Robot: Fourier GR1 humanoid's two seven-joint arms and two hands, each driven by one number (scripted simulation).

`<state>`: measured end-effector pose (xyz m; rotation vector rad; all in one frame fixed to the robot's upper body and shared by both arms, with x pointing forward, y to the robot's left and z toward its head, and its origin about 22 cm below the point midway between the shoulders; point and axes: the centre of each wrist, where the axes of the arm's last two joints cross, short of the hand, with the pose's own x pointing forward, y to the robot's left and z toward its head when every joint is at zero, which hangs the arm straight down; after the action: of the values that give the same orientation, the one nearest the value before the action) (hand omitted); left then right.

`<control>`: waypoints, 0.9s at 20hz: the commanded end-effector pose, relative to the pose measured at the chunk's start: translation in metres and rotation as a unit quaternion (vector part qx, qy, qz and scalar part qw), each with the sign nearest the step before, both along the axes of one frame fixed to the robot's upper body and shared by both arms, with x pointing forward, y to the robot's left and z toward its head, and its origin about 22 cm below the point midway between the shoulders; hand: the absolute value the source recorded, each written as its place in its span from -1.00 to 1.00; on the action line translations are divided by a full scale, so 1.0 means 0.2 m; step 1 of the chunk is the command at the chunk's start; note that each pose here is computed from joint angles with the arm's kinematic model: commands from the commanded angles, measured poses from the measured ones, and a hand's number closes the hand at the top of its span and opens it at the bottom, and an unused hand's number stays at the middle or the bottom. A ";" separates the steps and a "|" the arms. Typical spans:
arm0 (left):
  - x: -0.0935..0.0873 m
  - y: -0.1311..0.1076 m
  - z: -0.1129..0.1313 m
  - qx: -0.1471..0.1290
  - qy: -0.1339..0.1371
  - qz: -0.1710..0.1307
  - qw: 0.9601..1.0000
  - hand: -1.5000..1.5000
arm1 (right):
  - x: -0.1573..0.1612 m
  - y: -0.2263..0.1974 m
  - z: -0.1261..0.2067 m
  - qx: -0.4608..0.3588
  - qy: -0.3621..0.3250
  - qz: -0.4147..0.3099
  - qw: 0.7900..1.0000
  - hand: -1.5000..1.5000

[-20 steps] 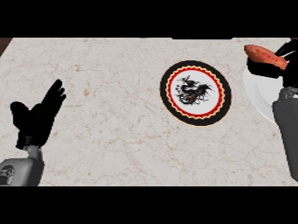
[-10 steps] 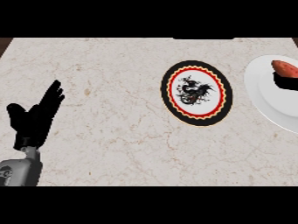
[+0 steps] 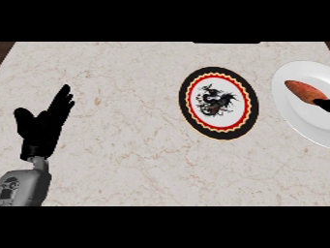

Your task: Pick the sweet potato from the plate and place it in the plate

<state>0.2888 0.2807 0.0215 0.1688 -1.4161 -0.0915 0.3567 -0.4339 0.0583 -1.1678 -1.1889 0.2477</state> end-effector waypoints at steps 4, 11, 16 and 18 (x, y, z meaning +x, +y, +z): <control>-0.03 0.00 -0.03 -0.007 0.007 0.001 1.000 0.00 | 0.09 0.09 0.12 0.004 -0.173 0.075 0.982 -1.00; -0.06 0.09 -0.08 0.000 0.013 0.015 1.000 0.00 | 0.02 0.08 0.22 0.145 -0.238 0.082 0.957 -1.00; -0.09 0.05 -0.08 0.001 0.012 0.014 1.000 0.00 | -0.06 0.02 0.12 0.279 -0.217 0.094 0.931 -1.00; -0.04 0.04 -0.02 -0.006 0.006 0.012 1.000 0.00 | -0.11 -0.05 0.22 0.280 -0.216 0.104 0.929 -1.00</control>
<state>0.2770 0.2878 0.0152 0.1800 -1.3980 -0.0717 0.3496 -0.4318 0.0967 -0.7044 -1.6394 -0.1677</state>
